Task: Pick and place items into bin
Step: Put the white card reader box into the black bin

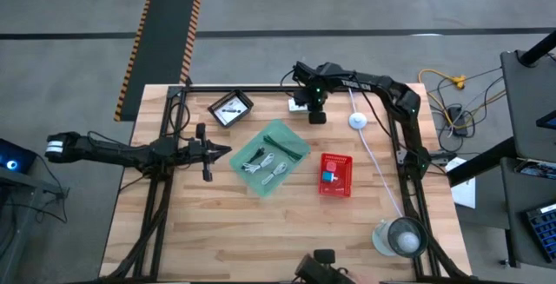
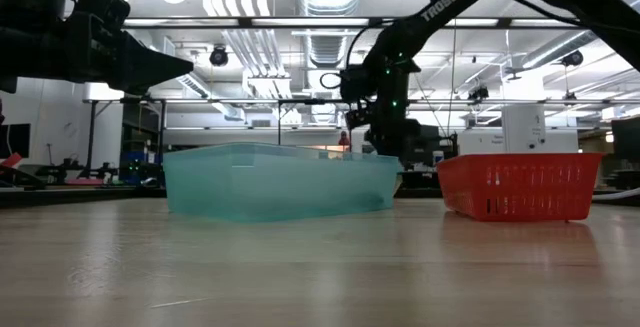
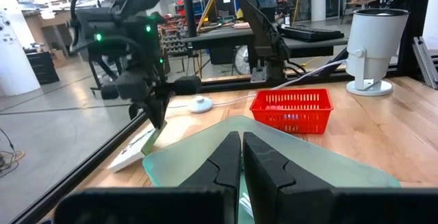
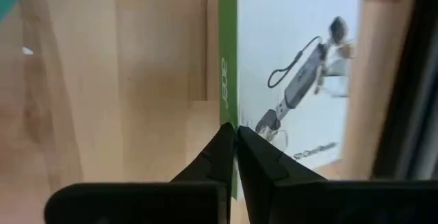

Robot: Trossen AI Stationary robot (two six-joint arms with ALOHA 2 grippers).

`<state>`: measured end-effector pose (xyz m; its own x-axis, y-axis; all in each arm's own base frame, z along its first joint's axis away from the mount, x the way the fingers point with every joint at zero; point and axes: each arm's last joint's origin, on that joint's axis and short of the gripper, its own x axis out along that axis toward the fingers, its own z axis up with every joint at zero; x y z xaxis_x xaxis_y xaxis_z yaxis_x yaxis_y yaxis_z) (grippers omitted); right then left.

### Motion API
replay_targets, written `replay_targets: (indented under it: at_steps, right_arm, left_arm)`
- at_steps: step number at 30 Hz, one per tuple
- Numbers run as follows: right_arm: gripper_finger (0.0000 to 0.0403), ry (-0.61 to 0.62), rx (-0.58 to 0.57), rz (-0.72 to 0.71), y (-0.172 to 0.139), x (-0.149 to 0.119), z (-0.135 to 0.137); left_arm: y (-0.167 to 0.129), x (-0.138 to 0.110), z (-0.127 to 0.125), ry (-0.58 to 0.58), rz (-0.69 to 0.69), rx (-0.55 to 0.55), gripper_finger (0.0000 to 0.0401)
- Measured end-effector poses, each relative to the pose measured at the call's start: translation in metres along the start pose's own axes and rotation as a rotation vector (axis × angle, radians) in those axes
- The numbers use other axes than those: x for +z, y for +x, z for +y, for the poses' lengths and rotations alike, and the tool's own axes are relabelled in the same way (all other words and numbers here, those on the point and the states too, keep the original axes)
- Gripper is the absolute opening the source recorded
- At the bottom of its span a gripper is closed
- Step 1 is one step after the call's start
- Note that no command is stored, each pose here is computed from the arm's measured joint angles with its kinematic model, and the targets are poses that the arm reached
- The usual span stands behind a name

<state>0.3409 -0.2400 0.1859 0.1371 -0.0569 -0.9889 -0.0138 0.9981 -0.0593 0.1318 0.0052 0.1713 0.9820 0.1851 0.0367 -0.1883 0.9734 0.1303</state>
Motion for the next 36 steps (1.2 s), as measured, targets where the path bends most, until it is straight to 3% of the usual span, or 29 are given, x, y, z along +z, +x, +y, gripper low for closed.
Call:
replay_targets:
  at_steps: [19,28,36]
  right_arm:
    - [0.0008,0.001,0.010,-0.020,-0.006,0.000,0.004]
    - [0.0008,0.041,0.164,0.063,0.013,-0.018,0.018]
    - [0.0008,0.074,0.200,0.117,0.025,-0.028,0.026]
  left_arm:
    - [0.000,0.000,0.000,0.001,0.003,-0.001,0.0002]
    - [0.000,-0.001,0.000,0.001,0.004,-0.001,0.0002]
    - [0.000,-0.001,0.000,0.001,0.004,-0.001,0.0002]
